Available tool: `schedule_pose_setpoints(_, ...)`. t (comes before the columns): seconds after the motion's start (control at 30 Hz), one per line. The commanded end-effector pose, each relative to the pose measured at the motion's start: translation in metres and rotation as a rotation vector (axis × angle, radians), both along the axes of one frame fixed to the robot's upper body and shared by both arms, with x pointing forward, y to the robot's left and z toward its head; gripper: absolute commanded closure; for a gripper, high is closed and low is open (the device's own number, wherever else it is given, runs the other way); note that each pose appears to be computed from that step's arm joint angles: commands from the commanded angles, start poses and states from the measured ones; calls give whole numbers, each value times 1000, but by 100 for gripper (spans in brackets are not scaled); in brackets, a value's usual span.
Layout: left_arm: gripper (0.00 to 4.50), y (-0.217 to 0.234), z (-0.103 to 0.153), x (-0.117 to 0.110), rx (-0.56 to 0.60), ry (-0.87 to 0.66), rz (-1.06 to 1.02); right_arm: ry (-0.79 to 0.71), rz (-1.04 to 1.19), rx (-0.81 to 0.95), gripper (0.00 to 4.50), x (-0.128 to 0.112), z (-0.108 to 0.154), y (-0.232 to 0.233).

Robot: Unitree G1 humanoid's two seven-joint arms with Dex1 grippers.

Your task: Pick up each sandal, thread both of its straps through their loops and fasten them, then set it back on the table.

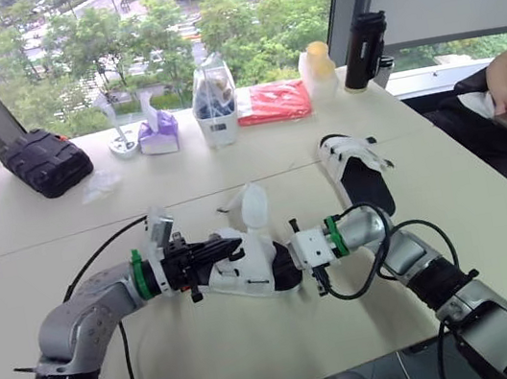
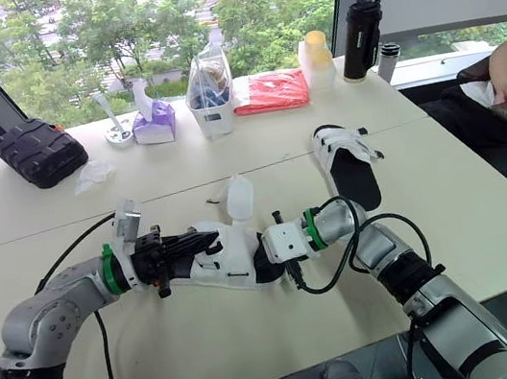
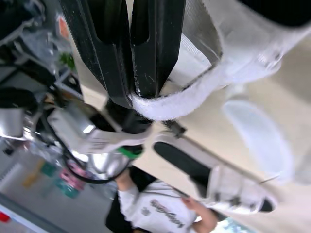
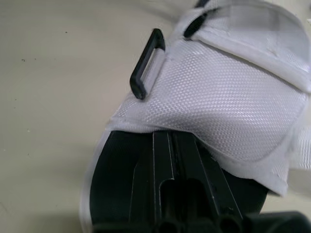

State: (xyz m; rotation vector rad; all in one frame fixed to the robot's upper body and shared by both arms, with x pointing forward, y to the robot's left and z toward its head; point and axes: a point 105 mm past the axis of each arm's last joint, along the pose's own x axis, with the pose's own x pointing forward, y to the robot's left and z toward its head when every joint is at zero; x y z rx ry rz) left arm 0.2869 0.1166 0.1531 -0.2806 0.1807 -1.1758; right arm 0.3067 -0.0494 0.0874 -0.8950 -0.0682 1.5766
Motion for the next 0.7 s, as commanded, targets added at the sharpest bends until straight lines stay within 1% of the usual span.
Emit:
schedule_pose_setpoints(0.03,446,3,10,7,-1,-24,43,98,-5,-141,450,-11,-38,-13)
schedule_pose_setpoints(0.17,446,4,-3,10,-4,70,78,102,-9,-143,450,-12,-39,-15)
schedule_pose_setpoints(0.27,358,4,-1,14,-43,104,104,104,-9,-143,450,-12,-39,-15)
schedule_pose_setpoints(0.37,219,4,2,18,-78,114,126,103,-7,-144,450,-12,-39,-15)
schedule_pose_setpoints(0.53,219,7,6,36,-171,123,233,105,-6,-142,450,-12,-39,-14)
schedule_pose_setpoints(0.63,219,13,7,48,-198,118,319,105,-7,-142,450,-12,-39,-14)
schedule_pose_setpoints(0.7,219,19,5,56,-195,109,385,106,-7,-142,450,-12,-40,-14)
